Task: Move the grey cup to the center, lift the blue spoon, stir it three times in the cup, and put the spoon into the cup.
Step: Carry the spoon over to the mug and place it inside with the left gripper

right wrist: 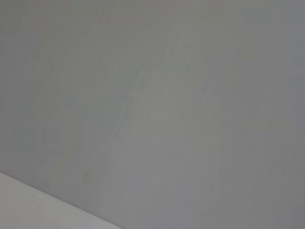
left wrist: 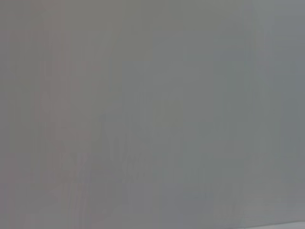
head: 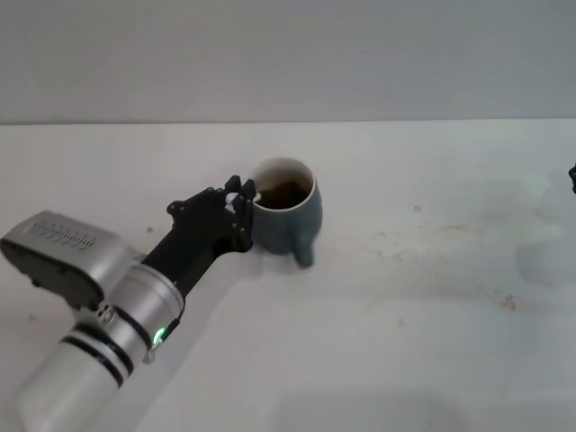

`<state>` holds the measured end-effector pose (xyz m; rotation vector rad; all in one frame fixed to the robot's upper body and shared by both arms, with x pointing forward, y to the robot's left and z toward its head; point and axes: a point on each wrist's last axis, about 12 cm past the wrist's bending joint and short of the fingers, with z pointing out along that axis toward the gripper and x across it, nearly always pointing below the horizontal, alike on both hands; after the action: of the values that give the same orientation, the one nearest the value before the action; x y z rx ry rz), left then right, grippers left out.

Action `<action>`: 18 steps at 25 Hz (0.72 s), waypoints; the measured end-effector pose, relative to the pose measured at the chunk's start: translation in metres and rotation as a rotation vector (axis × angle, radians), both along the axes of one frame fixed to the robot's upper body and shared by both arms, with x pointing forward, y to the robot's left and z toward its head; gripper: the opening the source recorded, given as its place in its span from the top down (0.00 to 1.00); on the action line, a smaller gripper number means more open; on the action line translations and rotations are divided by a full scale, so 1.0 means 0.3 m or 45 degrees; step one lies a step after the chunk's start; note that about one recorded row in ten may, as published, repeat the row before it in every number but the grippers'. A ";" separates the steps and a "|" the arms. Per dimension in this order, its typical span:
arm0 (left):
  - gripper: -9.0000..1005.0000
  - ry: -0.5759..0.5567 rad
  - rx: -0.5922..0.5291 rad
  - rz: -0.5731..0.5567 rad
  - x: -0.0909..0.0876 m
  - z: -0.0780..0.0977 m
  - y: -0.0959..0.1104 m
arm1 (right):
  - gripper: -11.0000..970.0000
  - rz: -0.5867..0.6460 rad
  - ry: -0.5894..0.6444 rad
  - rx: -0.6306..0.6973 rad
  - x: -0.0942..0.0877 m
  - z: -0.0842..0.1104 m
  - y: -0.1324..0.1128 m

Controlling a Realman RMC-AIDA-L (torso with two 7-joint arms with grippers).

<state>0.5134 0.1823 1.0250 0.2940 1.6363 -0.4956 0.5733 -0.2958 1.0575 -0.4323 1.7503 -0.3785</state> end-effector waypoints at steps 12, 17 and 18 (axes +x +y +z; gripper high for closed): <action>0.77 0.001 -0.059 0.000 -0.066 0.005 -0.012 | 0.95 0.015 -0.001 -0.017 0.001 0.001 0.005; 0.77 -0.020 -0.076 -0.033 -0.067 0.025 -0.035 | 0.95 0.013 -0.004 -0.017 -0.001 0.002 0.003; 0.76 -0.020 -0.076 -0.033 -0.067 0.025 -0.035 | 0.95 0.012 -0.004 -0.017 -0.001 0.003 0.002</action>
<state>0.4932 0.1717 1.0324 0.2739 1.6012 -0.5593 0.5729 -0.2952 1.0584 -0.4490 1.7428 -0.3845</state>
